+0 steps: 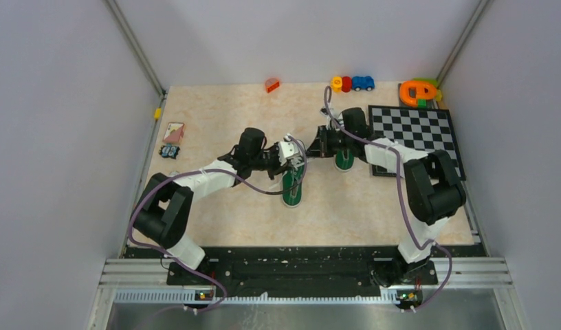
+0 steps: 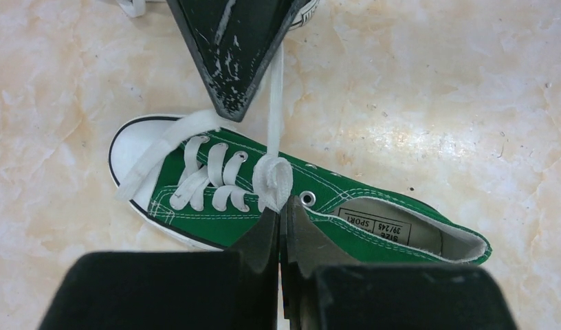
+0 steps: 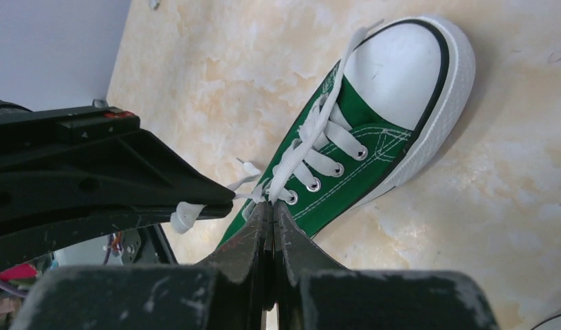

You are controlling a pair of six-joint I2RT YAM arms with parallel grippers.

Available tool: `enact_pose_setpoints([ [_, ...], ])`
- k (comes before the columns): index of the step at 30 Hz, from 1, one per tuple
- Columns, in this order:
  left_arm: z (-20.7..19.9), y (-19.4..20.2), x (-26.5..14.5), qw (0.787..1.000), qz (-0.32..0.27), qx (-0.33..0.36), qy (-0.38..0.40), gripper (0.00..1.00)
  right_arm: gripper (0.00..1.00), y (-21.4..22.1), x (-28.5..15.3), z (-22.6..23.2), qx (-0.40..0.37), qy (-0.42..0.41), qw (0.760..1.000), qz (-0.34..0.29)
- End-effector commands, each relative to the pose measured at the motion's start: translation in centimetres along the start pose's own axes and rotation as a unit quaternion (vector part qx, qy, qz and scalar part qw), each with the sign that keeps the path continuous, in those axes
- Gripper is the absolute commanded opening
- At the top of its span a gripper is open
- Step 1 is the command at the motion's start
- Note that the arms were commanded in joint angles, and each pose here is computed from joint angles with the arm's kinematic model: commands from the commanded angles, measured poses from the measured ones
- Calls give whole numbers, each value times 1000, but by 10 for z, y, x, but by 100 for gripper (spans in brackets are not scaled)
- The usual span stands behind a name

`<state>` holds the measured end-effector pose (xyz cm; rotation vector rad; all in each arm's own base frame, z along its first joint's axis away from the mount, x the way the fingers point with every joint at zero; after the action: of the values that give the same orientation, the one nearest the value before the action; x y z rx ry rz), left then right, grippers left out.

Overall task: Tie the shoes
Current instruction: Wrap the shoelace around the shoelace.

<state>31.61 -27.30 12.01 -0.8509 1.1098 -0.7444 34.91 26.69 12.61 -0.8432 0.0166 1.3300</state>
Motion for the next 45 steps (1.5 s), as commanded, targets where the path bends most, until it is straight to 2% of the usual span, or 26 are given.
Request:
enact_pose_setpoints([
  [1, 6, -11, -1, 1000, -11, 14, -2, 0, 0, -43, -19, 35, -54, -58, 991, -107],
  [17, 16, -15, 11, 1000, 0, 9, 20, 0, 4, -37, -4, 40, 7, -154, 979, -136],
  [25, 16, -9, 14, 999, 17, 7, 29, 0, 6, -32, 1, 33, 19, -150, 980, -132],
  [31, 17, -8, 15, 999, 23, 10, 30, 0, 12, -30, 6, 28, 32, -145, 981, -125],
  [37, 18, -9, 17, 999, 23, 14, 37, 0, 12, -26, 13, 19, 44, -140, 983, -109],
  [45, 18, -8, 17, 999, 27, 16, 39, 0, 23, -30, 12, 19, 42, -141, 983, -111],
])
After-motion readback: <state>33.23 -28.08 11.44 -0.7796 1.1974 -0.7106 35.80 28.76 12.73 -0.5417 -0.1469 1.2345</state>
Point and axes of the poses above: each gripper's point midway between its finger pads, its own x axis out along the fingers, its own z axis along the line the jaws close on, y = z × x, the point moved 2 cm from there along -x, back along the fingers, and after that the axes turned 5 degrees about x, right-handed, at the moved point
